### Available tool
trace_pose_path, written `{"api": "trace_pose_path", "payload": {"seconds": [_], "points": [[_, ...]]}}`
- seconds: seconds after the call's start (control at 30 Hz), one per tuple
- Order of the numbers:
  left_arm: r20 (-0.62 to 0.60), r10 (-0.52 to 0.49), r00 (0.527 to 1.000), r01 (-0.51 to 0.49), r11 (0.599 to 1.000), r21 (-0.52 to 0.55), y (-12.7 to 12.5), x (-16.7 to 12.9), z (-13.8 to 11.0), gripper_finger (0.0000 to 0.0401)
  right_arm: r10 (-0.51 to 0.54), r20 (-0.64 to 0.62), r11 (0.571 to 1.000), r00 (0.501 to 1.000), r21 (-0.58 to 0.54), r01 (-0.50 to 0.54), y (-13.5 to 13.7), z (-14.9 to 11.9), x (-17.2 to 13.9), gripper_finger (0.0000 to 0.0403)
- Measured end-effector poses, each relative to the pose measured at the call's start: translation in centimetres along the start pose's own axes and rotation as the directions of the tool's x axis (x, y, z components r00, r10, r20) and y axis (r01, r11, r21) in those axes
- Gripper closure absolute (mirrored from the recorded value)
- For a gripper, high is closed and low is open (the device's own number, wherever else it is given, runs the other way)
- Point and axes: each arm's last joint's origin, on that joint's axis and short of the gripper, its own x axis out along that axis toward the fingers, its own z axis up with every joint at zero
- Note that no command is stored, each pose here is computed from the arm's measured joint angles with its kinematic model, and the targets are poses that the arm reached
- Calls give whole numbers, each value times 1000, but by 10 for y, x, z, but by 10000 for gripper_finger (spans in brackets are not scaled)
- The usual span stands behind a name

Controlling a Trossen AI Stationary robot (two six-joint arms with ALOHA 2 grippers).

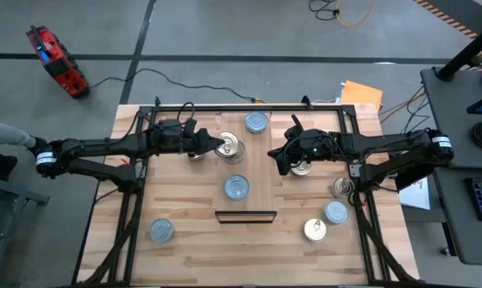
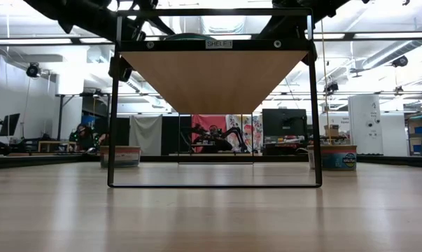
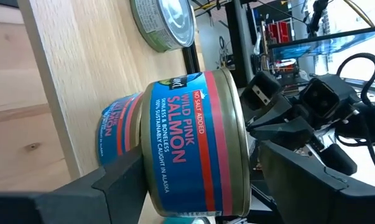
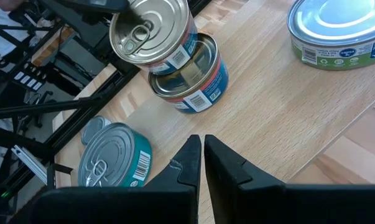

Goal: Stack canned seafood by type on shelf
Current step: Stack the blue and pink tuna can on top of the blue and pink tuna can on the shelf

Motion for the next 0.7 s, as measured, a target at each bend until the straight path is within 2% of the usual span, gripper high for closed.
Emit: {"api": "trace_pose_path", "payload": {"seconds": [0.43, 0.7], "points": [[1, -5, 1000, 5, 1000, 13, 0, 0, 0, 91, 0, 0, 1000, 1000, 0, 0, 0, 0, 0, 390], [11, -35, 999, 35, 999, 14, -12, -2, 4, 89, -1, 1, 1000, 1000, 0, 1, 0, 0, 0, 390]]}}
